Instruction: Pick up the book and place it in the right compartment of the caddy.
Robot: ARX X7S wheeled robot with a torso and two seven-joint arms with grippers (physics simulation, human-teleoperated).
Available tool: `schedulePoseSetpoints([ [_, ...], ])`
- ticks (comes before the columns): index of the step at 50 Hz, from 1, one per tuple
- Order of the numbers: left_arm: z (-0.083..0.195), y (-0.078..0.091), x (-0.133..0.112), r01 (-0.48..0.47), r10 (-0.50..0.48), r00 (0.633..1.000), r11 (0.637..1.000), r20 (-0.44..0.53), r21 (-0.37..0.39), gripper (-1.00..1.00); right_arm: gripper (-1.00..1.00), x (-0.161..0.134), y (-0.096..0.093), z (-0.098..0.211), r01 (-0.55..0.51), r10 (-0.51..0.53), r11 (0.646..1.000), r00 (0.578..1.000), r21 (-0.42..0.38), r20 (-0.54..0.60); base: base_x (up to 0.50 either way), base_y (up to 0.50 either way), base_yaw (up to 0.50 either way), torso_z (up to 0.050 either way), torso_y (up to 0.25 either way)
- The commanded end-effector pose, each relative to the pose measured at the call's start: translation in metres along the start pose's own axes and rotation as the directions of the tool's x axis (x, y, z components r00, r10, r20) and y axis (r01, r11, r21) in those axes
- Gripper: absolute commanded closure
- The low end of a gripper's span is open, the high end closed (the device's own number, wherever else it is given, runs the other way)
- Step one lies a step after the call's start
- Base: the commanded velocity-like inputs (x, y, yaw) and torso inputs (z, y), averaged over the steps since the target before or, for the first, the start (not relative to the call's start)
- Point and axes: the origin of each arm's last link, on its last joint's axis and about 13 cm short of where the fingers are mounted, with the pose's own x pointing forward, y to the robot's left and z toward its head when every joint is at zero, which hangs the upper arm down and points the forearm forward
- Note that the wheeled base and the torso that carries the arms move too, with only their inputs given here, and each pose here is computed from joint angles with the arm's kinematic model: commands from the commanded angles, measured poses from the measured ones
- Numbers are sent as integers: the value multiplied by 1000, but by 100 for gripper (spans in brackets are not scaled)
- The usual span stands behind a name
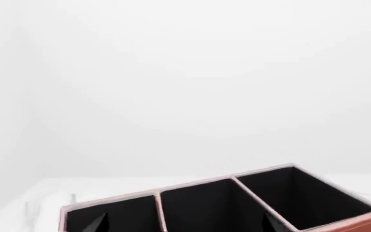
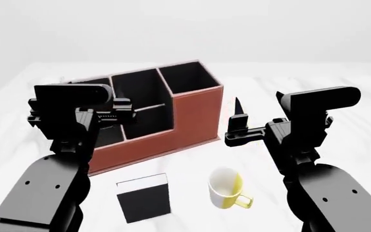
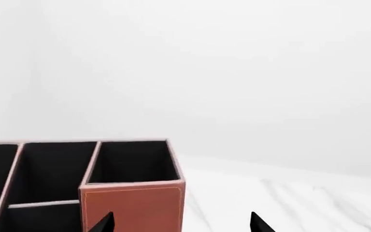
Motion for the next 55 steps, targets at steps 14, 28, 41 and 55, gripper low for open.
schedulePoseSetpoints([
  [14,3,1,1,-3,3,1000,1000,7,-2,-100,-100,0,1,2,-4,4,1000,1000,-23,4,500,0,0,0,1],
  [28,2,2,0,-7,7,1000,1000,5,-5,-100,-100,0,2,0,-7,7,1000,1000,-30,3,500,0,0,0,1],
  [41,1,2,0,-5,5,1000,1000,2,-7,-100,-100,1,1,1,13,-14,999,1000,-45,-12,38,0,0,0,1],
  [55,4,3,1,-5,5,1000,1000,4,-5,-100,-100,-14,1,33,-216,188,967,963,-136,-193,0,0,0,0,0],
])
